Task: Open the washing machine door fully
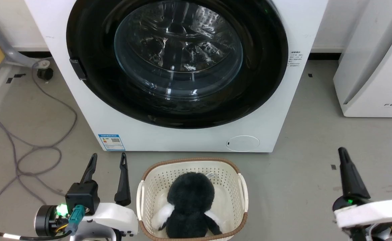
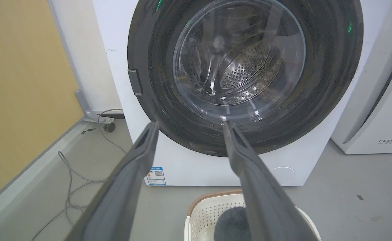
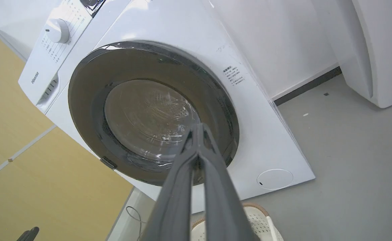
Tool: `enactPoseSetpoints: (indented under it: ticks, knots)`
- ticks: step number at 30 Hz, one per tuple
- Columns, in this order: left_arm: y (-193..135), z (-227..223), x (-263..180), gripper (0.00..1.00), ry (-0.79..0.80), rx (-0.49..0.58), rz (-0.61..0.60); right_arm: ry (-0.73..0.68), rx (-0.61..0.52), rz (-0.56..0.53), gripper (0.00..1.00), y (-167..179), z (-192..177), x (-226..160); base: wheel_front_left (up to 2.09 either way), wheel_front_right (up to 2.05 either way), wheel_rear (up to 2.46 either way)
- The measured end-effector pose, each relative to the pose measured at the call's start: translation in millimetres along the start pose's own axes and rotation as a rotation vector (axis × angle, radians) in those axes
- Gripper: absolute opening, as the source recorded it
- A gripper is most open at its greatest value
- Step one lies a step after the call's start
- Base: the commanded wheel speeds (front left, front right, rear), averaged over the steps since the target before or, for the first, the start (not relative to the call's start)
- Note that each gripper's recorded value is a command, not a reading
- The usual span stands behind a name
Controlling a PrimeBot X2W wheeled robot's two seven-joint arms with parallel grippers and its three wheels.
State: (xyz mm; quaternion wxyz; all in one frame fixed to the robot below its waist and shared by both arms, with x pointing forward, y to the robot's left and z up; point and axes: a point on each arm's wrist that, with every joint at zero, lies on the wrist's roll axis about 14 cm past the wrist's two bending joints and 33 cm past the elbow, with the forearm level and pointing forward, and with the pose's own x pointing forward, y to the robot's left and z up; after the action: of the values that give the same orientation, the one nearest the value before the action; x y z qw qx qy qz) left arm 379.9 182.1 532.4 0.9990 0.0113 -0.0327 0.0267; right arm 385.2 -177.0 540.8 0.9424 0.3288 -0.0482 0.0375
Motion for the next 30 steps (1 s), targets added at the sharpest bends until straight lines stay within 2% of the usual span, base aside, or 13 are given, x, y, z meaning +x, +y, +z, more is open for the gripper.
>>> enactPoseSetpoints:
  ticks: [5,12,20,30]
  knots:
    - [1.5,0.5,2.8,1.0,-0.009,-0.007,0.011,0.0,0.126,-0.04,0.0,-13.3,2.4,10.7,0.0,0.0,0.0]
    - [4.9,-2.0,6.8,1.0,-0.01,-0.011,0.027,0.01,0.241,-0.069,0.0,-25.4,1.3,30.6,0.0,0.0,0.0]
    - [11.7,-4.9,14.6,1.0,-0.014,-0.013,0.057,-0.001,0.335,-0.071,0.0,-33.4,6.7,65.1,0.0,0.0,0.0]
    - [15.6,-11.9,28.2,1.0,-0.011,-0.005,0.068,-0.002,0.397,-0.062,0.0,-41.6,10.5,117.7,0.0,0.0,0.0]
